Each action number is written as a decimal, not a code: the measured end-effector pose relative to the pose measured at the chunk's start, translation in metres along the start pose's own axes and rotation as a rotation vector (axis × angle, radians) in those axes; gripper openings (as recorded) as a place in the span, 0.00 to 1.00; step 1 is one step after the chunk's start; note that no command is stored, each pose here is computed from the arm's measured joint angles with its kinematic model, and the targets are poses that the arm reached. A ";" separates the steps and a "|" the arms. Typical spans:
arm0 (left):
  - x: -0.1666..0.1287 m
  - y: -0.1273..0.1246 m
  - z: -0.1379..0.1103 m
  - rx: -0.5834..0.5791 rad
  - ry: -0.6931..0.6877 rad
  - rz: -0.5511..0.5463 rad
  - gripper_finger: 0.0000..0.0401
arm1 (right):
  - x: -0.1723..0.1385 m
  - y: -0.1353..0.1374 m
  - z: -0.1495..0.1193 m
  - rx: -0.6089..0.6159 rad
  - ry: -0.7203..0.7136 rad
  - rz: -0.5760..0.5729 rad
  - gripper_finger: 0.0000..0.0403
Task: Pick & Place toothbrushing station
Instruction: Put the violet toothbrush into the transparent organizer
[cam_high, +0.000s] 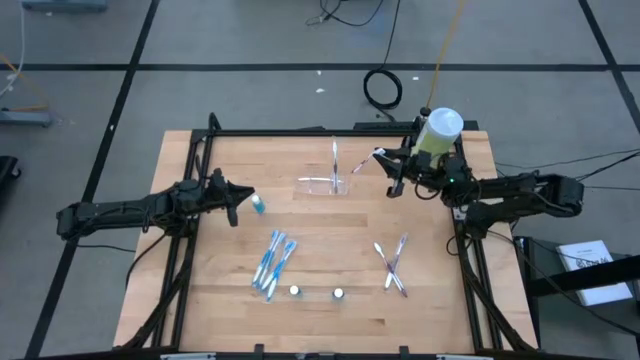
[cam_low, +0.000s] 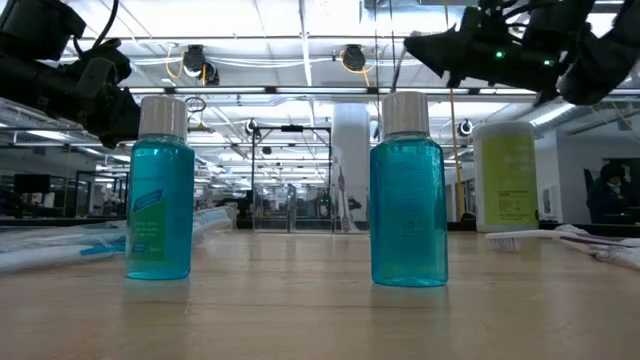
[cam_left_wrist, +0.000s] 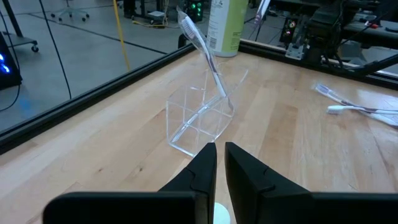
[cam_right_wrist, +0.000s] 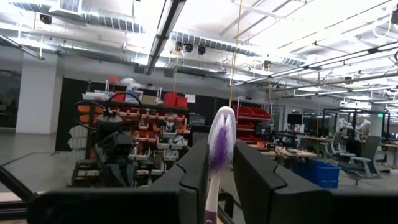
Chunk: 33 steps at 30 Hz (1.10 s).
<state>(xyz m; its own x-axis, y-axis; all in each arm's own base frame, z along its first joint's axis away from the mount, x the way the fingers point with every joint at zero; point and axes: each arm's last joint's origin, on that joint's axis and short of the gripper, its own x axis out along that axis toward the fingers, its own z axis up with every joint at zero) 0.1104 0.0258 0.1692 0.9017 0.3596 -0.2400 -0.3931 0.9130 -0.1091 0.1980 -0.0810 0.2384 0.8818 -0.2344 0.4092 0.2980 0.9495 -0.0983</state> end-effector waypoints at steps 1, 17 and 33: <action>0.000 0.000 0.000 0.000 0.000 0.001 0.09 | 0.004 0.000 -0.002 0.004 0.006 0.000 0.14; 0.000 0.000 0.000 0.000 0.000 0.000 0.09 | 0.039 -0.008 -0.049 0.105 0.154 -0.019 0.14; 0.000 0.000 0.000 0.000 0.000 0.000 0.09 | 0.033 -0.021 -0.065 0.211 0.289 -0.085 0.14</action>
<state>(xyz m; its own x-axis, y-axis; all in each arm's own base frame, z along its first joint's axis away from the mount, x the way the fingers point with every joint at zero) 0.1104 0.0258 0.1692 0.9017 0.3596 -0.2401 -0.3932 0.9130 -0.1091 0.2449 -0.1226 0.1951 0.9330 -0.3347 0.1319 0.3191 0.9393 0.1262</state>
